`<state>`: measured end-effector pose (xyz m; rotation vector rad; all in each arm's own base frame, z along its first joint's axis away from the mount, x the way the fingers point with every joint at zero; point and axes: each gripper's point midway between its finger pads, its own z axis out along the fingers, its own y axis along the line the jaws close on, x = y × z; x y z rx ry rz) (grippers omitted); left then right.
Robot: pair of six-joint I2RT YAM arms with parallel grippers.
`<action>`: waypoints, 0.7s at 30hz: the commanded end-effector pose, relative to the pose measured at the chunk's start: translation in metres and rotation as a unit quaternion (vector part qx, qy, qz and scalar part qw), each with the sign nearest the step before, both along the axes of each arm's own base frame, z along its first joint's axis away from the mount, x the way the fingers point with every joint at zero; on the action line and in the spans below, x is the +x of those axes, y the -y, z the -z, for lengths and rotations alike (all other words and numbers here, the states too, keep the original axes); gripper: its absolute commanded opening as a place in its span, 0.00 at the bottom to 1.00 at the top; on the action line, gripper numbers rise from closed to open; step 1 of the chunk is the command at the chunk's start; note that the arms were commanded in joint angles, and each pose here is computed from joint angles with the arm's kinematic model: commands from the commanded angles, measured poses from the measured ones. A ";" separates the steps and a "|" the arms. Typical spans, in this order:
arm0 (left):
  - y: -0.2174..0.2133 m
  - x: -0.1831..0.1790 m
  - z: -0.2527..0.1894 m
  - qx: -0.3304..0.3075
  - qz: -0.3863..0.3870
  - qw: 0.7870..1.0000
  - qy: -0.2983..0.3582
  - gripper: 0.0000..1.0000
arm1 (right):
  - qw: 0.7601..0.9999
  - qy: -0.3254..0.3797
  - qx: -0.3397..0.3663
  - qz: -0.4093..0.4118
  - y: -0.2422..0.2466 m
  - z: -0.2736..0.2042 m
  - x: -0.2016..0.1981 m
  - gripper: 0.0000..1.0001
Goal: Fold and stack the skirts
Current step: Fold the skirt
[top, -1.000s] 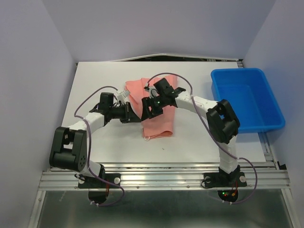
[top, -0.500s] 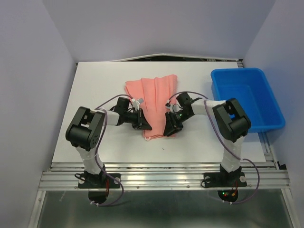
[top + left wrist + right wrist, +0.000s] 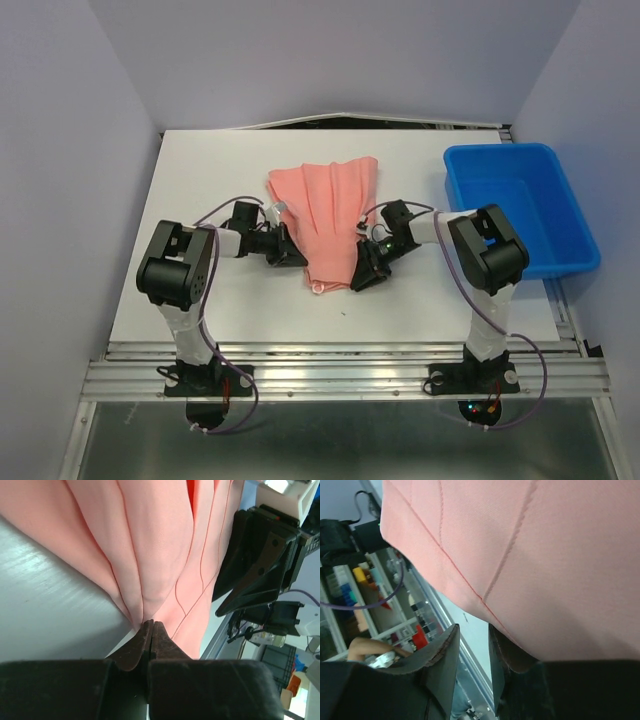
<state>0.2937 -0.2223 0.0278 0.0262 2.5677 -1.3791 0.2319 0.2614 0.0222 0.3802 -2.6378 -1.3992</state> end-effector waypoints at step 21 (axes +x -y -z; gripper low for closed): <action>-0.017 0.156 -0.038 -0.014 -0.081 0.990 0.114 0.09 | 0.987 0.163 0.001 -0.006 -0.036 -0.027 0.125 0.41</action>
